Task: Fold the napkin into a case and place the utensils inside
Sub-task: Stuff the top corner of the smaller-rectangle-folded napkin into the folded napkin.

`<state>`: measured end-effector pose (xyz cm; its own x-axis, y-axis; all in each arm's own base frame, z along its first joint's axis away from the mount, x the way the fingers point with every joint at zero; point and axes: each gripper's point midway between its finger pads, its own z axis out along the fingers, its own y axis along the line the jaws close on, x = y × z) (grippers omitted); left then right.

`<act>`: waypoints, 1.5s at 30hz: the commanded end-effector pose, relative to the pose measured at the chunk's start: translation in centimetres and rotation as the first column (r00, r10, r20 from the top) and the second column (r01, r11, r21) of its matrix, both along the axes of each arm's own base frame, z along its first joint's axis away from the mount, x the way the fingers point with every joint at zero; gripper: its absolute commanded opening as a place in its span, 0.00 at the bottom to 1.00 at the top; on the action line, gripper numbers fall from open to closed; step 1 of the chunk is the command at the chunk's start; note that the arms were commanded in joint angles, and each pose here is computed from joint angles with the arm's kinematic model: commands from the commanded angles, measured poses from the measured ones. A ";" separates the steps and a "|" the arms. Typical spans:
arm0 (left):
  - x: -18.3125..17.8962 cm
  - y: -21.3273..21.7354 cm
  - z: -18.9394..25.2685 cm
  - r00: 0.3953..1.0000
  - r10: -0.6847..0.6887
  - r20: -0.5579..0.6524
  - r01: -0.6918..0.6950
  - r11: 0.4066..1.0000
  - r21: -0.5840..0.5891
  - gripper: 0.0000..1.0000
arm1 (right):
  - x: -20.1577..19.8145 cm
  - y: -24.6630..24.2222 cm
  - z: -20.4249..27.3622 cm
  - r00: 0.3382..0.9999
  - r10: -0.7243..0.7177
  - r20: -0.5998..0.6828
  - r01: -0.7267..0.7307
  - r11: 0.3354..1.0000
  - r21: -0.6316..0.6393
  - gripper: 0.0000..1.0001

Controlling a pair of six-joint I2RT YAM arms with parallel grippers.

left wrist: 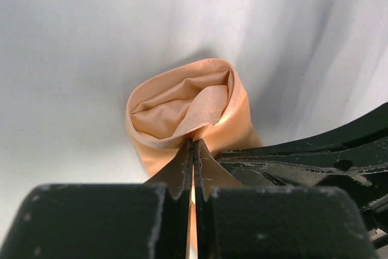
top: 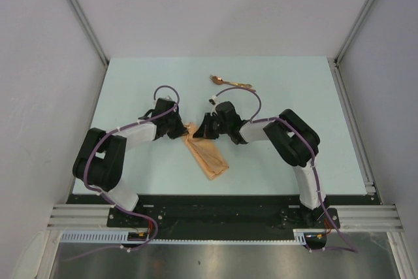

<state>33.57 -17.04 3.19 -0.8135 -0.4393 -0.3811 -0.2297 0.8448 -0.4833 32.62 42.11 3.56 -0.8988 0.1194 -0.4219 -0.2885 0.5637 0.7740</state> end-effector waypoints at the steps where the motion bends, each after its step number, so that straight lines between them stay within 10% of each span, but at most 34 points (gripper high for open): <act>1: 0.3 -0.4 0.7 1.000 -0.001 0.006 0.001 1.000 -0.020 0.00 | 0.0 -0.7 1.4 0.999 0.013 0.041 -0.013 1.000 -0.004 0.00; 19: 1.0 -0.8 -0.6 0.993 0.102 -0.052 -0.106 0.991 -0.079 0.00 | -2.0 2.3 -5.6 0.999 0.041 -0.004 -0.041 0.995 -0.091 0.00; 34: 1.4 -0.3 -1.1 0.993 0.108 -0.051 -0.111 0.992 -0.053 0.00 | -2.8 0.0 3.9 0.993 0.096 0.073 -0.093 0.995 -0.042 0.00; 45: 1.3 -0.8 -1.1 0.994 0.094 -0.049 -0.097 0.992 -0.077 0.00 | -5.3 -2.6 0.3 0.995 0.103 0.019 -0.101 0.991 -0.085 0.00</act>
<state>34.75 -17.31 2.27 -0.7825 -0.5382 -0.3132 -0.3374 0.7892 -0.5131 28.91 39.04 4.19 -0.9001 0.0291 -0.4347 -0.3290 0.6087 0.7219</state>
